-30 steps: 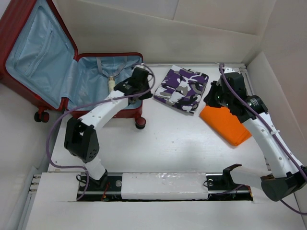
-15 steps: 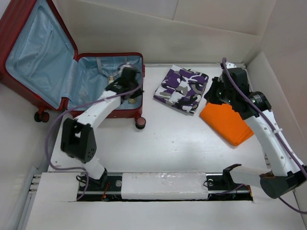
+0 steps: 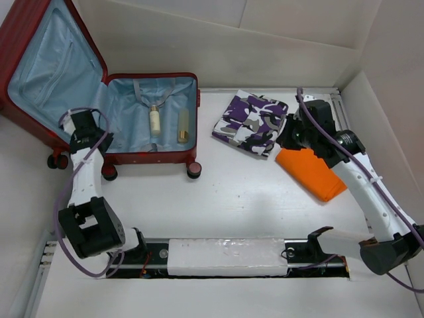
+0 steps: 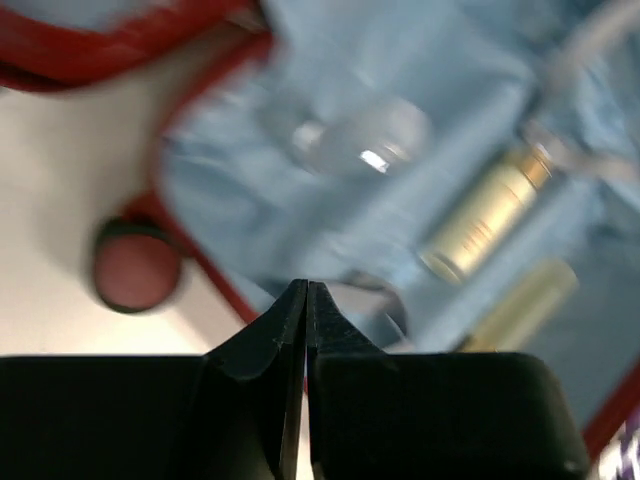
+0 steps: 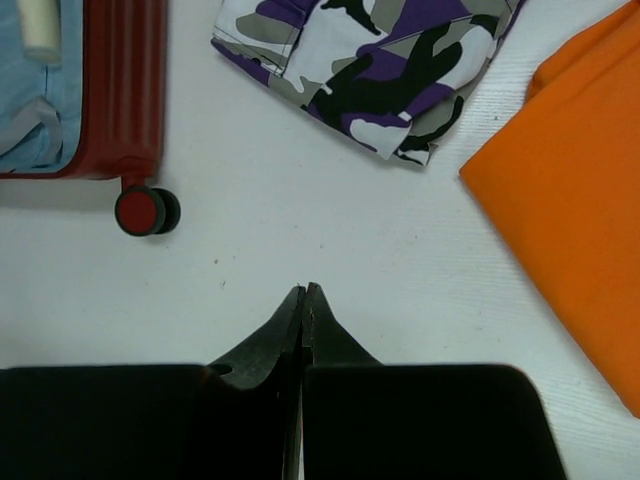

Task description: Pack the luggage

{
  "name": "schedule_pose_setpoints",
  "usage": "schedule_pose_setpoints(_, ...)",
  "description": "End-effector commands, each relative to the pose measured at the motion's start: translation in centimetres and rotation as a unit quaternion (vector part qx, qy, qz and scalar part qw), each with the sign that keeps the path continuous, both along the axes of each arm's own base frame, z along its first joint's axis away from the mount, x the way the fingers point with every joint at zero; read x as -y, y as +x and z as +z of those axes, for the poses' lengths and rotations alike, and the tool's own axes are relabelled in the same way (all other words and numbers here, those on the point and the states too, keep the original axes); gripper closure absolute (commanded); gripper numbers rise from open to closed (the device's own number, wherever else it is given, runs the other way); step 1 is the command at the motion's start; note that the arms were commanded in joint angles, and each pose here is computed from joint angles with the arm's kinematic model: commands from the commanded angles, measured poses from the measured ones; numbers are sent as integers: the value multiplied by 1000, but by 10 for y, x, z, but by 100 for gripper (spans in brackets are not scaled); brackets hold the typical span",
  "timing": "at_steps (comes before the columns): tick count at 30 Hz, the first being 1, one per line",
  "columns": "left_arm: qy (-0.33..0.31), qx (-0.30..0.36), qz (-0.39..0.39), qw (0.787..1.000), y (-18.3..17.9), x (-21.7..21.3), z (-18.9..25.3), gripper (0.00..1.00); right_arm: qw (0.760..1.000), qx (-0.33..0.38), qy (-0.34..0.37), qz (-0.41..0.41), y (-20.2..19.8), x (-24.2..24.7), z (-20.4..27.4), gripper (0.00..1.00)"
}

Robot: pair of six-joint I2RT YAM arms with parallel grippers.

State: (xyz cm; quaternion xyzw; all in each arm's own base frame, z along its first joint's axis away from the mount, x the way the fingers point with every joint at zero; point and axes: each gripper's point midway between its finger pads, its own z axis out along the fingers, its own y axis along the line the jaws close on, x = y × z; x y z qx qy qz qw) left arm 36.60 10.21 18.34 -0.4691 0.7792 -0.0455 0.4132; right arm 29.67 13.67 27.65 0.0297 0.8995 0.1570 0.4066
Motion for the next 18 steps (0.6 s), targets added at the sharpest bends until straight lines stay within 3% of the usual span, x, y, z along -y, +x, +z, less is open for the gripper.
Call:
schedule_pose_setpoints(1, 1, -29, 51, 998, -21, -44, -16, 100, 998, 42, 30, 30, 2, -16, 16, 100)
schedule_pose_setpoints(10, -13, -73, 57, 996, 6, -77, -34, 100, 995, 34, 56, 76, -6, -37, 1, 100)
schedule_pose_setpoints(18, -7, -118, 21, 993, 19, -61, -52, 100, 994, 37, 60, 85, -5, -42, -5, 100)
